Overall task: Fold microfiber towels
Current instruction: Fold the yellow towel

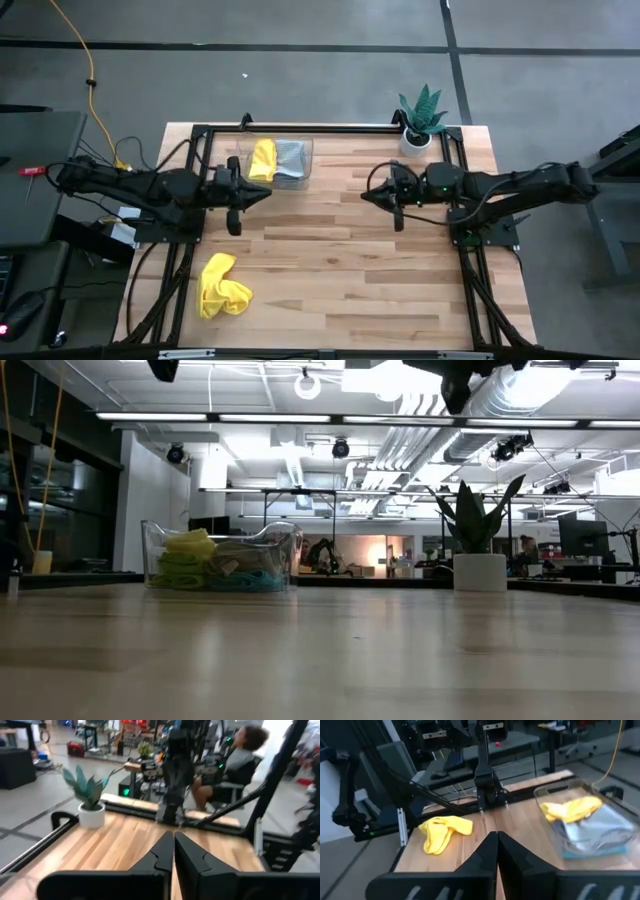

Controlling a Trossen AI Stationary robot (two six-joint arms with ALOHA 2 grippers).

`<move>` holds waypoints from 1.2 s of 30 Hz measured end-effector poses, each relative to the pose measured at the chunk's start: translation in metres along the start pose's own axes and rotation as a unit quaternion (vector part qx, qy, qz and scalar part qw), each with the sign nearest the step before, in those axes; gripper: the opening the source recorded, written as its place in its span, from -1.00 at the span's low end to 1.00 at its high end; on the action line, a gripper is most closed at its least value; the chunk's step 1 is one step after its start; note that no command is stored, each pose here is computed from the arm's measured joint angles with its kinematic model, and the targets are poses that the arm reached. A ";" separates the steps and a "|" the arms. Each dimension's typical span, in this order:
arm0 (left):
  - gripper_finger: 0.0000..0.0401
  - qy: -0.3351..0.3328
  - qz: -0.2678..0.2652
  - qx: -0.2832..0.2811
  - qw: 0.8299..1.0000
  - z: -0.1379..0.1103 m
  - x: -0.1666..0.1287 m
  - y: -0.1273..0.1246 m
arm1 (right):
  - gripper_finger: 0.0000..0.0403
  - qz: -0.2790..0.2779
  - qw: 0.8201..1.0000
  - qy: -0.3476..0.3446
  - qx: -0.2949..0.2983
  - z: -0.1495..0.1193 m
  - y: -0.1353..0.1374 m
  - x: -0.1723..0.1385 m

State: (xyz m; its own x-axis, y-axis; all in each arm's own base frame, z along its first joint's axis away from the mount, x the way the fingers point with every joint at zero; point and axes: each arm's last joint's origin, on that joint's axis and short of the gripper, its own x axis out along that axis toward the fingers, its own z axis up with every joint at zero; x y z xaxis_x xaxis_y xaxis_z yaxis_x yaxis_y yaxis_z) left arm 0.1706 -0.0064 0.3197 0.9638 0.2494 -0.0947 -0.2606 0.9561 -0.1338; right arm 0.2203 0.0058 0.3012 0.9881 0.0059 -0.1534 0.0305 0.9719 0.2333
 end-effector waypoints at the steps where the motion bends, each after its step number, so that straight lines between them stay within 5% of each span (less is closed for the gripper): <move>1: -0.94 0.007 0.007 -0.001 1.000 -0.002 0.002 0.000 | -1.00 0.000 1.000 0.002 0.009 -0.001 0.000 0.000; 9: -0.43 0.200 0.059 0.032 0.978 -0.008 0.011 -0.002 | -1.00 -0.003 0.999 0.011 0.034 -0.005 -0.001 0.001; 14: -0.05 0.334 0.080 0.027 0.939 -0.023 0.013 -0.005 | -1.00 -0.003 0.999 0.012 0.034 -0.005 -0.001 0.001; 18: 0.13 0.448 0.090 -0.029 0.889 -0.047 0.012 -0.011 | -1.00 -0.005 0.999 0.016 0.033 -0.006 -0.001 0.001; 22: 0.15 0.523 0.143 -0.071 0.837 -0.070 0.016 -0.022 | -1.00 -0.021 0.999 0.013 0.033 -0.006 -0.002 0.001; 36: -0.07 0.648 0.238 -0.105 0.716 -0.147 0.033 -0.076 | -1.00 -0.045 0.998 0.042 0.033 -0.012 -0.005 0.001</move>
State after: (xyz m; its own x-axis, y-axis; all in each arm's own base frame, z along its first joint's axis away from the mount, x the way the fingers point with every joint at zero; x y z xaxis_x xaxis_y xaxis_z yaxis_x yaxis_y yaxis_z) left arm 0.2134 -0.0936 0.1816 -0.0631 0.0572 -0.9964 -0.6760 0.7320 0.0849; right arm 0.2193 0.0035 0.2885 0.9650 -0.0573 -0.2560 0.1303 0.9517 0.2779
